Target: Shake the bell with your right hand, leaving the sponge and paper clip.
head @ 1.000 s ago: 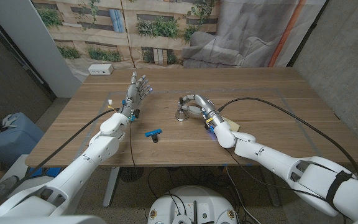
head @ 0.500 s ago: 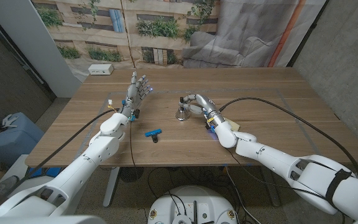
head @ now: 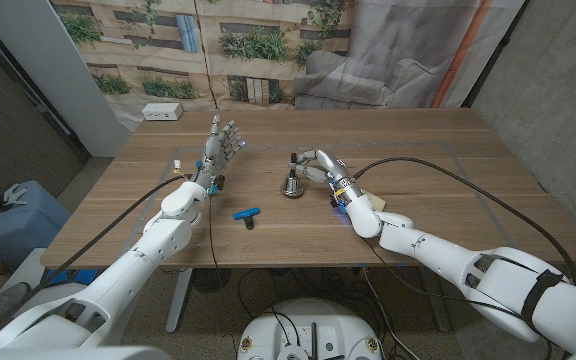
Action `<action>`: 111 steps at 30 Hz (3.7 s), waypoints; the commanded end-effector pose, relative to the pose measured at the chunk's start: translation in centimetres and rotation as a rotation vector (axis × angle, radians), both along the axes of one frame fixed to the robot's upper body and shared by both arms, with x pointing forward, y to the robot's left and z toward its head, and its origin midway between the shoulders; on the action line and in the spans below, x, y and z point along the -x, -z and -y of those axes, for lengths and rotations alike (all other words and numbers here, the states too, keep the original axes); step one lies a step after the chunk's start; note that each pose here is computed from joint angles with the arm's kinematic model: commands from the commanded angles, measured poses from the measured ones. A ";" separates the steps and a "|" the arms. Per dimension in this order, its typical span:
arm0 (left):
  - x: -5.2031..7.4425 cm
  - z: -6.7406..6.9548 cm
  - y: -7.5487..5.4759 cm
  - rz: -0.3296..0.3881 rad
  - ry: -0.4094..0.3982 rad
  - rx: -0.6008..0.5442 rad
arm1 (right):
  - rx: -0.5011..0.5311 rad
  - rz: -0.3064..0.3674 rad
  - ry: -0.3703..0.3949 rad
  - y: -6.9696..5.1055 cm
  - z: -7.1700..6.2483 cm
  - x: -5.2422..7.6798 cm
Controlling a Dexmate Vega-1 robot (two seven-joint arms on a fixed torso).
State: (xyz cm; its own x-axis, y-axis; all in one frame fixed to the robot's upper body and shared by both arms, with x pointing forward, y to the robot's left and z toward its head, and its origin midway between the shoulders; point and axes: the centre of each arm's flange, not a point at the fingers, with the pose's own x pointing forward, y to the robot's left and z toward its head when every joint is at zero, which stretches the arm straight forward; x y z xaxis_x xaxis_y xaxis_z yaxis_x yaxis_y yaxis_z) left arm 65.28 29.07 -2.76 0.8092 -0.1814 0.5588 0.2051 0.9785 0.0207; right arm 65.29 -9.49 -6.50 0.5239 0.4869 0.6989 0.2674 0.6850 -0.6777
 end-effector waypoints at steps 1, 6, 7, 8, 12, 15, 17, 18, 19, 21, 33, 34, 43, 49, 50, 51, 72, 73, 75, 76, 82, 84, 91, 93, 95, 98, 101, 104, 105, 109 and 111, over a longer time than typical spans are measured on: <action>0.0 0.0 0.0 0.000 0.000 0.000 | -0.058 0.025 -0.015 -0.6 0.3 0.6; 0.0 0.0 0.0 0.000 0.000 0.000 | -0.069 0.037 -0.018 -1.0 0.5 0.8; 0.0 0.0 0.0 0.000 0.000 0.000 | -0.070 0.039 -0.018 -1.1 0.5 0.9; 0.0 0.0 0.0 0.000 0.000 0.000 | -0.075 0.043 -0.017 -1.3 0.7 1.0; 0.0 0.0 0.0 0.000 0.000 0.000 | -0.085 0.050 -0.014 -1.6 0.9 1.3; 0.0 0.0 0.0 0.000 0.000 0.000 | -0.089 0.051 -0.013 -1.8 1.0 1.4; 0.0 0.0 0.0 0.000 0.000 0.000 | -0.088 0.058 -0.011 -2.0 1.1 1.5; 0.0 0.0 0.0 0.000 0.000 0.000 | -0.090 0.058 -0.009 -2.1 1.1 1.5; 0.0 0.0 0.0 0.000 0.000 0.000 | -0.091 0.059 -0.009 -2.1 1.2 1.6; 0.0 0.0 0.0 0.000 0.000 0.000 | -0.096 0.064 -0.006 -2.4 1.3 1.7; 0.0 0.0 0.0 0.000 0.000 0.000 | -0.117 0.092 0.008 -3.3 1.7 2.2; 0.0 0.0 0.0 0.000 0.000 0.000 | -0.116 0.098 0.008 -3.4 1.7 2.2; 0.0 0.0 0.0 0.000 0.000 0.000 | -0.107 0.152 0.033 -4.1 2.1 2.5; 0.0 0.0 0.0 0.000 0.000 0.000 | -0.078 0.191 0.060 -4.4 2.3 2.7; 0.0 0.0 0.0 0.000 0.000 0.000 | -0.070 0.200 0.067 -4.4 2.3 2.8; 0.0 0.0 0.0 0.000 0.000 0.000 | -0.070 0.201 0.068 -4.4 2.3 2.8; 0.0 0.0 0.0 0.000 0.000 0.000 | 0.012 0.375 0.086 -4.9 1.4 3.1; 0.0 0.0 0.0 0.000 0.000 0.000 | 0.012 0.376 0.086 -4.9 1.4 3.1; 0.0 0.0 0.0 0.000 0.000 0.000 | 0.020 0.389 0.089 -4.9 1.2 3.1; 0.0 0.0 0.0 0.000 0.000 0.000 | 0.019 0.388 0.085 -4.9 1.1 3.0; 0.0 0.0 0.0 0.000 0.000 0.000 | 0.024 0.409 0.089 -5.1 0.8 2.8; 0.0 0.0 0.0 0.000 0.000 0.000 | 0.033 0.417 0.090 -5.1 0.7 2.8; 0.0 0.0 0.0 0.000 0.000 0.000 | 0.036 0.388 0.087 -5.2 0.8 2.8; 0.0 0.0 0.0 0.000 0.000 0.000 | 0.017 0.345 0.081 -5.4 1.0 2.9; 0.0 0.0 0.0 0.000 0.000 0.000 | 0.012 0.325 0.084 -5.5 1.0 2.9; 0.0 0.0 0.0 0.000 0.000 0.000 | -0.011 0.263 0.080 -5.8 1.2 3.0; 0.0 0.0 0.0 0.000 0.000 0.000 | -0.035 0.183 0.076 -6.3 1.3 3.1; 0.0 0.0 0.0 0.000 0.000 0.000 | -0.039 0.143 0.073 -6.5 1.4 3.2; 0.0 0.0 0.0 0.000 0.000 0.000 | -0.054 0.101 0.065 -6.7 1.6 3.1; 0.0 0.0 0.0 0.000 0.000 0.000 | -0.053 0.033 0.066 -7.1 1.8 3.1; 0.0 0.0 0.0 0.000 0.000 0.000 | -0.050 0.013 0.064 -7.2 1.9 3.1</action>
